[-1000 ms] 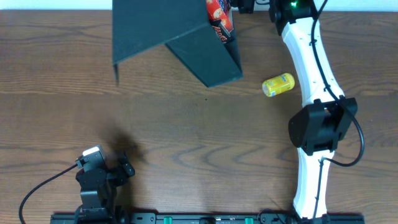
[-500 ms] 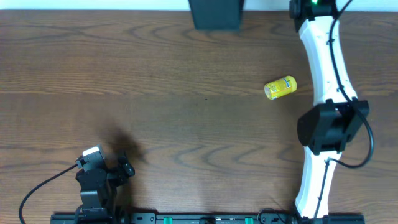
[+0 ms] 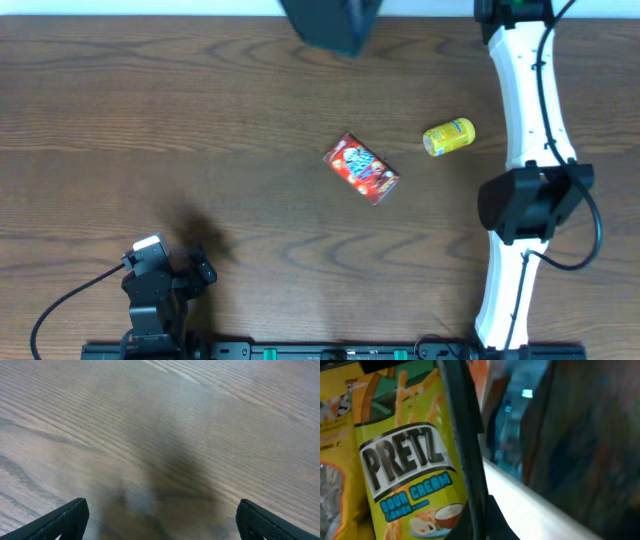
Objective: 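Lift and invert the box with the right gripper, dumping snacks onto table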
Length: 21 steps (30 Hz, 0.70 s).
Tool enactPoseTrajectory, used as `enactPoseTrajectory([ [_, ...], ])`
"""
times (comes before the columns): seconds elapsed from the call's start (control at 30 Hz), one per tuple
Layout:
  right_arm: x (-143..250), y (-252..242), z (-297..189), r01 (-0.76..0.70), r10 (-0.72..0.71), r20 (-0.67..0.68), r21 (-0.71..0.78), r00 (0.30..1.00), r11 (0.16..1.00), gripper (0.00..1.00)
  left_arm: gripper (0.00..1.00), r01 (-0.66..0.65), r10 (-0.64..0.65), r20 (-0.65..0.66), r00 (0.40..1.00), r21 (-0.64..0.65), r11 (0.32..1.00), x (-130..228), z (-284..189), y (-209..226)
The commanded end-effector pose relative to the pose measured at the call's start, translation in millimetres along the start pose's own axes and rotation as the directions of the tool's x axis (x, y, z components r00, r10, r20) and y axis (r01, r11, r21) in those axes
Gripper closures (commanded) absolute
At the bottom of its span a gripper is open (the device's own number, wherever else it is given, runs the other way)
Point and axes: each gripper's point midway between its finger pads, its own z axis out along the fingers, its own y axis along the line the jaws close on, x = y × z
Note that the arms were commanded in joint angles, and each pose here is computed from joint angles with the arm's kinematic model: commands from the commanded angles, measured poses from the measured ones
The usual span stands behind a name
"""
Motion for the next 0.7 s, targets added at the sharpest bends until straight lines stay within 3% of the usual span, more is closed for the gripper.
enactPoseTrajectory([
  [0.0,-94.8,12.0,-3.9,0.084,-0.095,0.118,0.100,0.988,0.992,0.99,0.05,0.000,0.000,-0.027,1.000,-0.025,1.000,9.2,2.7,5.4],
  [0.1,-39.8,23.4,2.4,-0.028,0.027,-0.102,-0.006,0.994,1.000,0.99,0.05,0.000,0.000,-0.026,1.000,-0.025,1.000,9.1,2.7,5.5],
  [0.17,-7.3,24.7,9.5,-0.030,0.029,-0.181,-0.003,0.983,1.000,0.99,0.05,0.000,0.000,-0.026,1.000,-0.025,1.000,9.1,2.7,5.5],
  [0.2,-7.1,24.2,12.3,0.017,-0.016,-0.178,0.000,0.984,1.000,0.99,0.05,0.000,0.000,-0.027,1.000,-0.025,1.000,9.2,2.7,5.5],
  [0.27,-64.6,25.9,15.0,0.221,-0.220,-0.030,0.041,0.975,0.974,0.99,0.05,0.000,0.000,-0.026,1.000,-0.025,1.000,9.1,2.7,5.5],
  [0.37,-117.4,30.6,1.3,0.289,-0.297,0.064,0.106,0.953,0.951,0.99,0.05,0.000,0.000,-0.026,1.000,-0.025,1.000,9.1,2.7,5.5],
  [0.53,-75.1,65.5,1.8,0.224,-0.237,-0.079,-0.153,0.968,0.963,0.99,0.05,0.000,0.000,-0.027,1.000,-0.025,1.000,9.2,2.7,5.5],
  [0.6,-78.2,44.3,11.3,0.320,-0.320,-0.056,-0.018,0.946,0.947,0.99,0.05,0.000,0.000,-0.026,1.000,-0.025,1.000,9.1,2.7,5.5],
  [0.67,-117.4,14.0,11.4,0.393,-0.411,0.023,0.249,0.911,0.885,0.99,0.05,0.000,0.000,-0.026,1.000,-0.025,1.000,9.1,2.7,5.5],
])
